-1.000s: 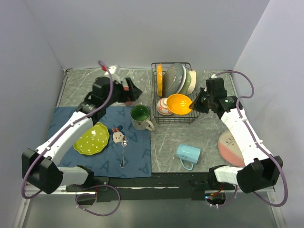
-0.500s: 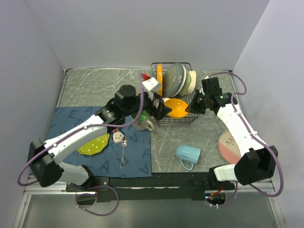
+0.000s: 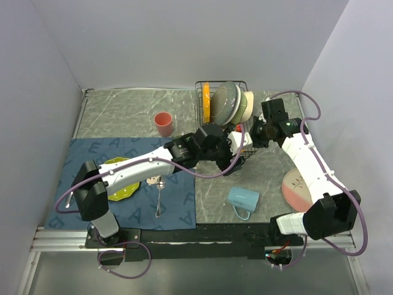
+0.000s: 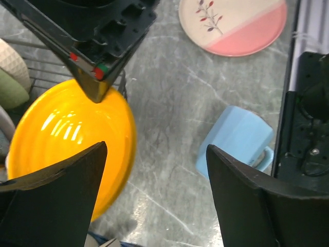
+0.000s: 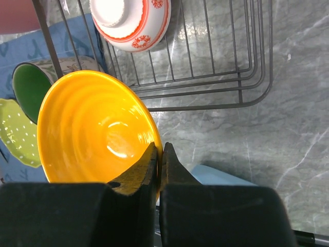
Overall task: Load the mixed dishes into the dish rack
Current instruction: Pass the bowl from the right arm to the left
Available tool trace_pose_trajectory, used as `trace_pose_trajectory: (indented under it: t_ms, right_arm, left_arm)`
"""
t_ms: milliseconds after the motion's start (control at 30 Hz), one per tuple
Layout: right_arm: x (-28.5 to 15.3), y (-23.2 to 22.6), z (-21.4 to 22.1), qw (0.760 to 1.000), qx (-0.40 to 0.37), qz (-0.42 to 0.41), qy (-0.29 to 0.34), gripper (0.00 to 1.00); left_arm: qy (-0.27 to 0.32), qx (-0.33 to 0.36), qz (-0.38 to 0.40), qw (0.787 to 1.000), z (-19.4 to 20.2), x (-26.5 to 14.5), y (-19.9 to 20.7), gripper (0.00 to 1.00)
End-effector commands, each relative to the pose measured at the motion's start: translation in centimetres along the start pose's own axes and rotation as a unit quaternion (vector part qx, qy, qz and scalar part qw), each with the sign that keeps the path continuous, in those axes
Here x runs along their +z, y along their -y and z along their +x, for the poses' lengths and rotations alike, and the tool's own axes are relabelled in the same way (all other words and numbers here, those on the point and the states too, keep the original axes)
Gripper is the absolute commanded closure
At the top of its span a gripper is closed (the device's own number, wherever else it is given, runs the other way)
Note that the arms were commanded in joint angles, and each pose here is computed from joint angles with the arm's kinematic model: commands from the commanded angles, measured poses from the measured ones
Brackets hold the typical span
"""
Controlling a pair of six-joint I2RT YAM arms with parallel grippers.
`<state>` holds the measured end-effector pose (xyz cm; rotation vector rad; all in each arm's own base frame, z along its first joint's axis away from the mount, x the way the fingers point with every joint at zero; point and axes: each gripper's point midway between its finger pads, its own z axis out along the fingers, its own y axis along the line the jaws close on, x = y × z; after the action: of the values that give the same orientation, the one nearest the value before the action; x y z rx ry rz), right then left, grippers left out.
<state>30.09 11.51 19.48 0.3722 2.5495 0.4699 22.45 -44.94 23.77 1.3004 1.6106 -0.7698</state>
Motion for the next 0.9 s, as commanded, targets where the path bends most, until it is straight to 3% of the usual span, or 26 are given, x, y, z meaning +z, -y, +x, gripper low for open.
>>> trace_pose_trajectory:
  t_ms: [0, 233, 333, 633, 667, 733, 867]
  right_arm:
    - [-2.4, -1.3, -1.3, 0.999, -0.017, -0.021, 0.038, 1.0]
    - [-2.6, -1.6, -1.0, 0.999, -0.024, -0.029, 0.035, 1.0]
    - [-2.6, -1.7, -1.0, 0.999, -0.025, -0.032, 0.036, 1.0]
    - [-2.9, -2.1, -1.1, 0.998, -0.025, -0.041, 0.037, 1.0]
    - [-3.0, -2.1, -1.1, 0.998, -0.025, -0.043, 0.038, 1.0]
    - [-2.9, -2.1, -1.0, 0.998, -0.026, -0.044, 0.038, 1.0]
    - [-2.9, -2.1, -1.1, 0.998, -0.024, -0.047, 0.042, 0.91]
  left_arm:
    - [0.014, 0.036, -0.027, 0.999, -2.7, -0.1, -1.3, 0.16]
    - [-0.007, 0.044, -0.051, 0.998, -1.7, 1.3, -2.2, 0.14]
    - [-0.024, 0.044, -0.044, 0.998, -0.8, 1.9, -2.1, 0.2]
    - [-0.044, 0.037, -0.054, 0.997, 0.5, 2.8, -2.5, 0.58]
    - [-0.045, 0.036, -0.058, 0.997, 0.5, 2.8, -2.6, 0.76]
    - [-0.046, 0.026, -0.079, 0.995, 0.6, 3.0, -3.3, 0.97]
    - [-0.033, 0.012, -0.096, 0.995, 0.1, 2.9, -3.7, 0.99]
